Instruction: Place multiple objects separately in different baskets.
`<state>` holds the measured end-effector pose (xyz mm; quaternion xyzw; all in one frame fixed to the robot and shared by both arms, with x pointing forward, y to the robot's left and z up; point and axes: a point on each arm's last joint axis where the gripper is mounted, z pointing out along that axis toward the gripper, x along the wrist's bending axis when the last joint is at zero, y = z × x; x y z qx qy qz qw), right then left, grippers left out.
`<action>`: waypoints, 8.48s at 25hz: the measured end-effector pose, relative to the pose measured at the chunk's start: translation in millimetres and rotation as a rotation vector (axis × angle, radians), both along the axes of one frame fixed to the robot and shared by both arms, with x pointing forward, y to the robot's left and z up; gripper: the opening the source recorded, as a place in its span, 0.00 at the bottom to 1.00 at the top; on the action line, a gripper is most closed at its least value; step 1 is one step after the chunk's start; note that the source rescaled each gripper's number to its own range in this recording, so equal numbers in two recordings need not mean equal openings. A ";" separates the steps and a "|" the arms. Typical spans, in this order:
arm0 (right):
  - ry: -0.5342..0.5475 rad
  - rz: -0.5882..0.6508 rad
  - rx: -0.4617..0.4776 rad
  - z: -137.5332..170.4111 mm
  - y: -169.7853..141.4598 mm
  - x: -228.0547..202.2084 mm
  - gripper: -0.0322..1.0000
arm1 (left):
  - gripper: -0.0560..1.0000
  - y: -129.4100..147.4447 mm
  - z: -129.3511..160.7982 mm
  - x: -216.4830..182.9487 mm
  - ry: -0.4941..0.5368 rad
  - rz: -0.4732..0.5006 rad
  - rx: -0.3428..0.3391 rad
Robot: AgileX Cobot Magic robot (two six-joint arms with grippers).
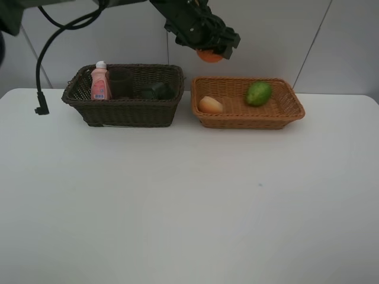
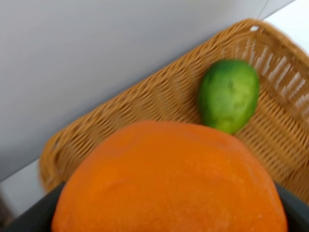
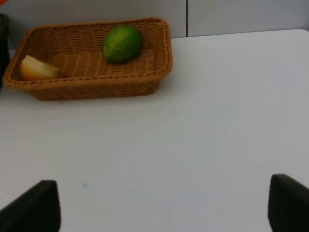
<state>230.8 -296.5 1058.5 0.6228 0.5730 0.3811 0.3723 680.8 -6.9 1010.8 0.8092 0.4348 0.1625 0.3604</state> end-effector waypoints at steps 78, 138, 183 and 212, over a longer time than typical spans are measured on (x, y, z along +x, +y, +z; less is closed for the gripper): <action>0.000 0.000 0.000 0.0 0.0 0.0 1.00 | 1.00 -55.5 -93.5 18.1 -0.205 -0.106 -0.045; 0.000 0.000 0.000 0.0 0.0 0.0 1.00 | 1.00 214.7 135.9 -222.6 0.143 0.180 0.284; 0.000 0.000 0.000 0.0 0.0 0.0 1.00 | 1.00 305.5 34.6 -453.6 -0.193 0.636 -0.023; 0.000 0.000 0.000 0.0 0.0 0.0 1.00 | 1.00 307.9 34.1 -453.5 -0.190 0.668 -0.024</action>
